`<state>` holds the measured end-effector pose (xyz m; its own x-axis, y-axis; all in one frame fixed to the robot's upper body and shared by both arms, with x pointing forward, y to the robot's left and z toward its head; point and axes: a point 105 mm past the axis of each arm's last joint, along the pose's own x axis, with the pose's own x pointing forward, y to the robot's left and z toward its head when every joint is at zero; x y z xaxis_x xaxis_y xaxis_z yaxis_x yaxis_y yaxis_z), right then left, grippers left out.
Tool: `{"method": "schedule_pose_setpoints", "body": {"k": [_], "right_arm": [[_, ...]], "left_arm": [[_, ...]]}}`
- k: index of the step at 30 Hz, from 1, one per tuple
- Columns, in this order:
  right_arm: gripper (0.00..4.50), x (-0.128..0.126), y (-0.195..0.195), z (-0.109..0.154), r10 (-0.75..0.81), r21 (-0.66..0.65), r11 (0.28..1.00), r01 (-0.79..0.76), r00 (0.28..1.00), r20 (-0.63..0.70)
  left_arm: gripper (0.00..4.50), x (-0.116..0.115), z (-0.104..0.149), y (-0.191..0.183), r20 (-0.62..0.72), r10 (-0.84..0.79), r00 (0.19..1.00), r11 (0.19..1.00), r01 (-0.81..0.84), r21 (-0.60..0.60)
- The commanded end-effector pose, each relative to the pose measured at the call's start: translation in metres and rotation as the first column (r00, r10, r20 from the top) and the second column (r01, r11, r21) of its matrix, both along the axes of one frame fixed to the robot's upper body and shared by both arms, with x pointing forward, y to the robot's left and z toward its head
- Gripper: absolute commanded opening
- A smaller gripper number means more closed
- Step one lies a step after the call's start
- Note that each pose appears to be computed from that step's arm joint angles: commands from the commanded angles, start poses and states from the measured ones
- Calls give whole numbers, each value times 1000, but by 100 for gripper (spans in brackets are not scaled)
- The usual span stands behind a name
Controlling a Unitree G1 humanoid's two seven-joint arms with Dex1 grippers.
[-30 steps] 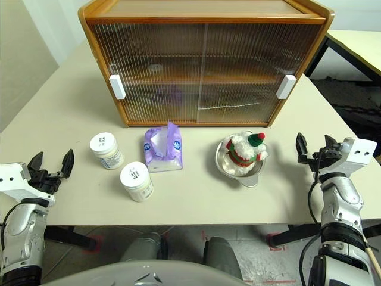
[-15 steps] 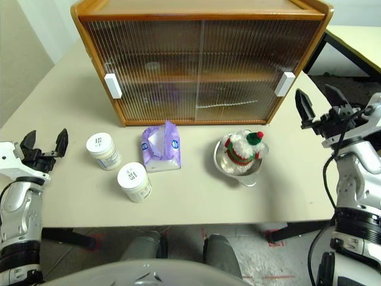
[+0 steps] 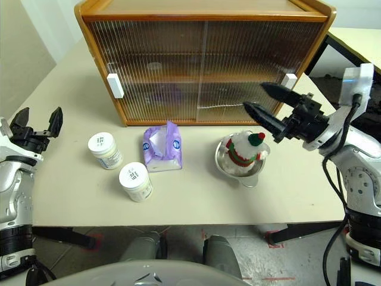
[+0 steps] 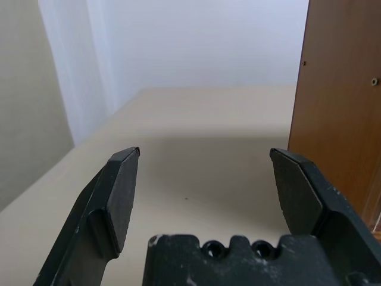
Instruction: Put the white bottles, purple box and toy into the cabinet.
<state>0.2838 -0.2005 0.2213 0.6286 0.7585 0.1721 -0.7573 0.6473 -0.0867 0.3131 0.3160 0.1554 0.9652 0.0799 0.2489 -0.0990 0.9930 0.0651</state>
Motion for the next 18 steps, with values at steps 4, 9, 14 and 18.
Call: {"method": "schedule_pose_setpoints", "body": {"k": [4,9,14,18], "right_arm": [[450,-13,33,-10,146,-31,989,-148,988,-45],[450,-11,41,-12,156,-19,987,-157,987,-35],[450,-10,42,-13,151,-16,988,-152,988,-26],[450,-10,42,-13,157,-8,988,-157,987,-27]], "left_arm": [[445,13,25,-20,21,-84,996,996,84,-27],[387,21,39,-46,33,-174,984,982,176,-62],[194,24,38,-65,7,-249,968,964,249,-98],[38,27,30,-83,-26,-332,943,930,323,-177]]}}
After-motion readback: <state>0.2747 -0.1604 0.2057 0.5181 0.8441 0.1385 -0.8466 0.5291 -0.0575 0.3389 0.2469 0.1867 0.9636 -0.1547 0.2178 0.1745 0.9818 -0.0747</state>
